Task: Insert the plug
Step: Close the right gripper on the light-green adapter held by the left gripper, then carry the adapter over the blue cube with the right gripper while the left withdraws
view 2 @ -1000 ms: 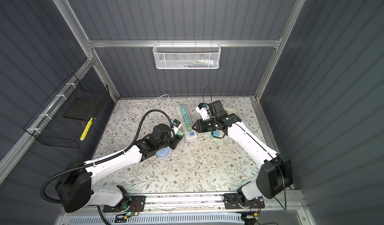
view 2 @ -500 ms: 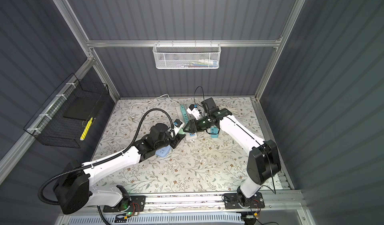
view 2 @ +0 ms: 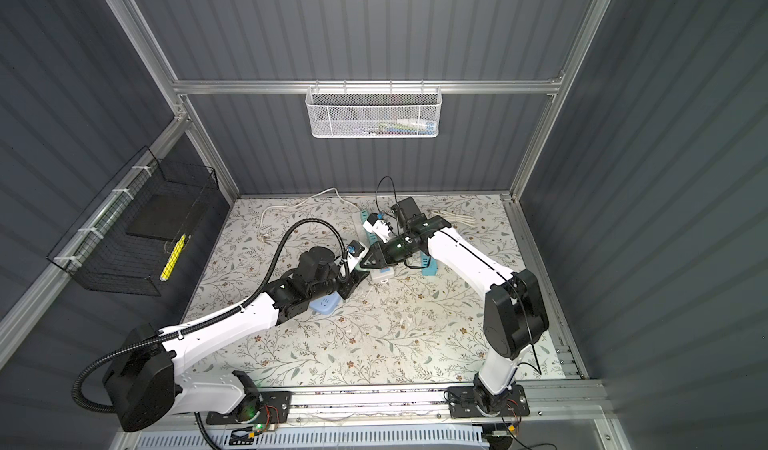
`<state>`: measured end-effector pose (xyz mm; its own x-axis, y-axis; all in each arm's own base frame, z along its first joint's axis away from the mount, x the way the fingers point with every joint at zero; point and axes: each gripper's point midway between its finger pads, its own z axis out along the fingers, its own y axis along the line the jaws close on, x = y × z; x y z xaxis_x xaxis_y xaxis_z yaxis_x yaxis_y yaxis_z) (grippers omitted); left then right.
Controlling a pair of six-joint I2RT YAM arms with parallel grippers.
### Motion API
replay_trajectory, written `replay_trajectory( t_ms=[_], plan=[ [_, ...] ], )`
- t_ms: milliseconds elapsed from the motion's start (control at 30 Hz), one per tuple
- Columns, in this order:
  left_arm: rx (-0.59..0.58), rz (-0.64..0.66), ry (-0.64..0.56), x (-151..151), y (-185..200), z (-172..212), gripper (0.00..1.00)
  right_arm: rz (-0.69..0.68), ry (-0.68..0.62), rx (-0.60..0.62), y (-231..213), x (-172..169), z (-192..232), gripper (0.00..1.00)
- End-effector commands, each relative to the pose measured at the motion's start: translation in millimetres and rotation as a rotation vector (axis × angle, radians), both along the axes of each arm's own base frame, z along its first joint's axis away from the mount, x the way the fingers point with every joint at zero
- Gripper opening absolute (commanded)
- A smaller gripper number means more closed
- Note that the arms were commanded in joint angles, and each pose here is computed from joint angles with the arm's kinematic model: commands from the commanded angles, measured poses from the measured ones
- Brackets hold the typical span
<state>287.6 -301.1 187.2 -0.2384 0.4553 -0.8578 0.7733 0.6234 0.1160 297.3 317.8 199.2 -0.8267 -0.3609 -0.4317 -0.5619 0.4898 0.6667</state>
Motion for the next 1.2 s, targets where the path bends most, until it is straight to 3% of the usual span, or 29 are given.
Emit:
replay_trajectory(
  t_ms=[0, 100, 200, 267, 433, 600, 767, 1033, 1167],
  plan=[
    [-0.018, -0.03, -0.043, -2.3, -5.0, 19.3, 0.28, 0.037, 0.004, 0.04, 11.7, -7.1, 11.7, 0.23],
    [-0.019, -0.001, -0.048, 1.1, -2.3, 22.2, 0.39, 0.015, -0.018, 0.029, 11.5, -3.9, 11.5, 0.2],
    [-0.021, 0.054, -0.047, 4.9, 5.8, 26.7, 0.58, -0.014, -0.056, 0.016, 11.2, 1.5, 12.3, 0.18],
    [-0.029, 0.106, -0.059, 7.5, 14.5, 33.1, 0.63, -0.03, -0.082, 0.008, 11.8, 4.6, 13.0, 0.18],
    [-0.108, 0.342, -0.117, 10.4, 62.7, 52.5, 0.84, -0.068, -0.142, -0.046, 12.2, 13.0, 7.7, 0.18],
    [-0.166, 0.676, -0.121, 15.7, 134.8, 54.2, 0.91, -0.057, -0.223, -0.141, 21.0, 11.0, -7.2, 0.17],
    [-0.295, 0.978, 0.116, 24.5, 214.7, 17.1, 0.91, 0.029, -0.326, -0.23, 42.9, -5.5, -28.0, 0.17],
    [-0.538, 1.103, 0.542, 37.9, 256.7, -41.8, 0.9, 0.117, -0.449, -0.292, 79.0, -16.4, -52.2, 0.18],
    [-0.558, 1.122, 0.683, 44.7, 264.0, -66.2, 0.86, 0.167, -0.462, -0.326, 95.5, -22.3, -67.9, 0.19]
  ],
)
